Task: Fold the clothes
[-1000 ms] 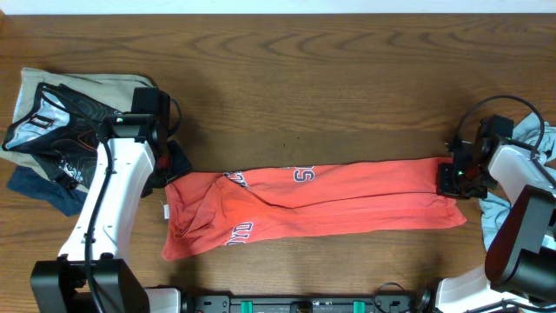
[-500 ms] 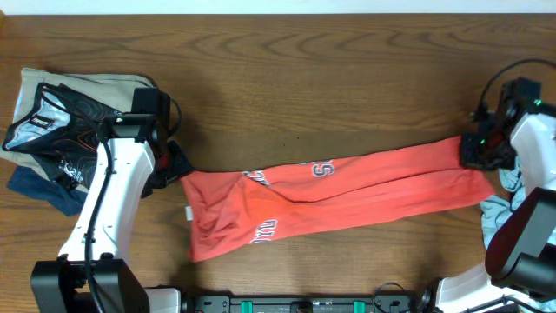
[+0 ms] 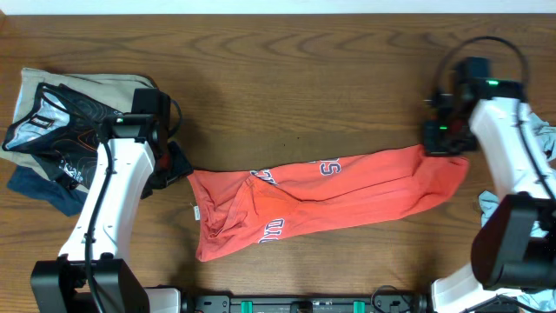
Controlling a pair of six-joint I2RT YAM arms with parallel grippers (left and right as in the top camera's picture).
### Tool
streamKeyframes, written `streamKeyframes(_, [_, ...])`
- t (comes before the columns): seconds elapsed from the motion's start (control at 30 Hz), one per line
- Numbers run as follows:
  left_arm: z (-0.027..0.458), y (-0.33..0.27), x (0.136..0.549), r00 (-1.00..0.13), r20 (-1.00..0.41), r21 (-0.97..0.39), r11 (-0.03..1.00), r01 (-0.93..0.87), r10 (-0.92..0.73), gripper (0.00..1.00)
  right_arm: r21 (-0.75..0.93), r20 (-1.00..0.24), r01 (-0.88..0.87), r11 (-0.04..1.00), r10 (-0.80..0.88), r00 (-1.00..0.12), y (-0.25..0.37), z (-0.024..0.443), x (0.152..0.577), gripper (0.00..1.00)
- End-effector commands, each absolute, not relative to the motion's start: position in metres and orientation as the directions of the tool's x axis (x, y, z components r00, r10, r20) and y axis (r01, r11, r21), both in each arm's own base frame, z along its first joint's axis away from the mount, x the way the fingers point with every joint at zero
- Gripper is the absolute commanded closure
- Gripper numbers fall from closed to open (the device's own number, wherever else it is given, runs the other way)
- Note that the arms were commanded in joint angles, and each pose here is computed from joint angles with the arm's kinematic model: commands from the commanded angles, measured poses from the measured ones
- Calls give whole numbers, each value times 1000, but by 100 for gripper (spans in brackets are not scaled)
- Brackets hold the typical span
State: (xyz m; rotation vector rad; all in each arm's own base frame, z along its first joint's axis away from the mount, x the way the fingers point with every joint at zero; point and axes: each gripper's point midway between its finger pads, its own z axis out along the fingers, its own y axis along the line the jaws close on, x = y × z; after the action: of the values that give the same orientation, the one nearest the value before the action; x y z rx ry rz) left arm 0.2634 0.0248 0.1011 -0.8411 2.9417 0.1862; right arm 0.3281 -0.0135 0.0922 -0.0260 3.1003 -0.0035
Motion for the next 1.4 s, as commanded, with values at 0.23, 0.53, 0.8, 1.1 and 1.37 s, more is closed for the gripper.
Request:
streamKeyframes(0.23, [97,27,256,-849,-93,118,841,-527,-519,34,37,-37,-117,992,-116,-993,93,93,314,98])
streamKeyframes(0.53, [97,27,256,-850,-93,118,842,-527,-519,34,44,-34,-136,990,-135,-990,138,77,295,98])
streamKeyframes(0.8, [97,27,257,-849,-96,116,842,-527,-519,34,47,-37,-197,979,-195,-980,159,78,286,97])
streamKeyframes(1.1, [97,27,257,-849,-96,116,842,-527,-519,34,91,-29,-242,966,-241,-970,179,78,276,69])
streamKeyframes(1.37, [97,27,257,-849,-95,117,842,-527,-519,34,177,-23,-343,922,-345,-938,195,80,266,65])
